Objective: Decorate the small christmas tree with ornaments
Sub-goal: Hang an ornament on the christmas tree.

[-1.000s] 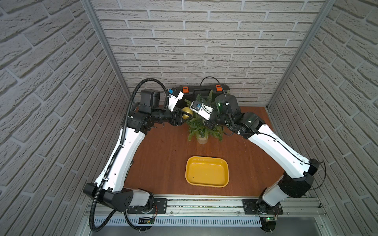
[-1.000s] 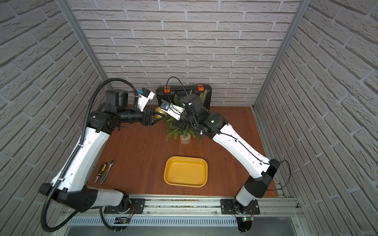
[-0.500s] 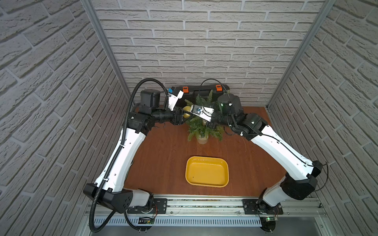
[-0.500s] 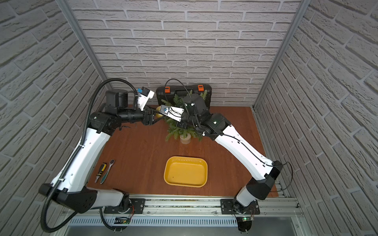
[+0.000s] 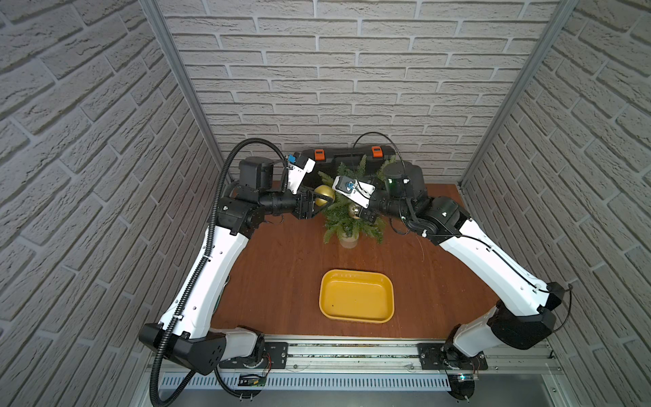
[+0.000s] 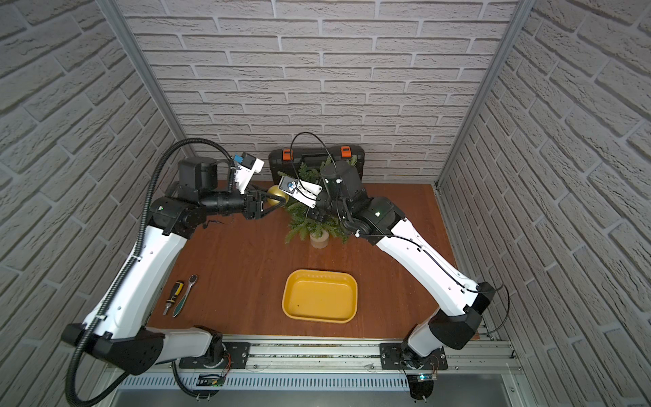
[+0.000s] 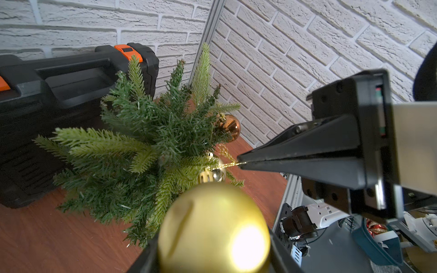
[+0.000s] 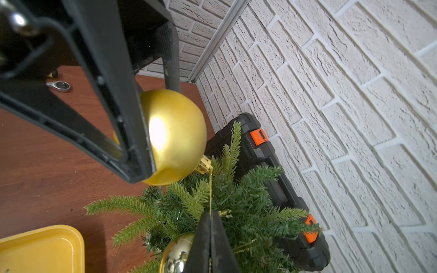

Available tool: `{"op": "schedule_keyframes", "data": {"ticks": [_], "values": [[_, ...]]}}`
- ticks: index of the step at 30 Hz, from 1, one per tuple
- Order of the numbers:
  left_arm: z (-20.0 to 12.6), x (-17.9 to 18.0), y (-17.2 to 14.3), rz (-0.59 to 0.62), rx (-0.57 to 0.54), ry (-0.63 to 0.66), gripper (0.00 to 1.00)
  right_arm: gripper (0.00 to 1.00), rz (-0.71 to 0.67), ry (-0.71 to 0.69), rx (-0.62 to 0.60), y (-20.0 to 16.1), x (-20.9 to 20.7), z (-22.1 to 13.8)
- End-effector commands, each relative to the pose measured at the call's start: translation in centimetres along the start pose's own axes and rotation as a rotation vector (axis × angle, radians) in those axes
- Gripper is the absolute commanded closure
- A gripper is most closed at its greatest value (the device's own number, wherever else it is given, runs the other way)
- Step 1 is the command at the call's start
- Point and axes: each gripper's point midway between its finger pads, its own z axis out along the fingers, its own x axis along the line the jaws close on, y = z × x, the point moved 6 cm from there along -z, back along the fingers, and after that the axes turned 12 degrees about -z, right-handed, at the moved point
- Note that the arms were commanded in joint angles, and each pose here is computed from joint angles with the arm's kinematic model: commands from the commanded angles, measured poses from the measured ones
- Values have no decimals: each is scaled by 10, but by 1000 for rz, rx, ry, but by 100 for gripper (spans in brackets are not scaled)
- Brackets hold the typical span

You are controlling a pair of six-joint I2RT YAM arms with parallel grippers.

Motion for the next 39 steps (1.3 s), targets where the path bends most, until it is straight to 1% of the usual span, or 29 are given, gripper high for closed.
{"op": "schedule_keyframes", "data": {"ticks": [1, 6, 9, 16, 23, 29, 36, 39], "values": [[-3, 2, 5, 14, -40, 6, 68, 94, 76, -5, -15, 6, -2, -7], [-3, 2, 7, 16, -50, 6, 69, 94, 122, 3, -14, 4, 1, -5], [-4, -2, 15, 29, -62, 2, 69, 94, 139, -1, -18, 5, -1, -9], [-2, -13, 38, 91, -77, -1, 70, 94, 187, -73, -15, 3, -15, -29], [13, -24, 53, 144, -71, -1, 70, 94, 177, -131, 19, -6, -26, -45], [12, -16, 41, 146, -54, 70, 71, 94, 124, -88, 27, -11, -18, -43], [3, -5, 17, 105, -53, 104, 70, 94, 104, -1, 11, -7, -7, -31], [-2, -1, 9, 80, -59, 98, 70, 94, 103, 30, 8, -3, -3, -25]]}}
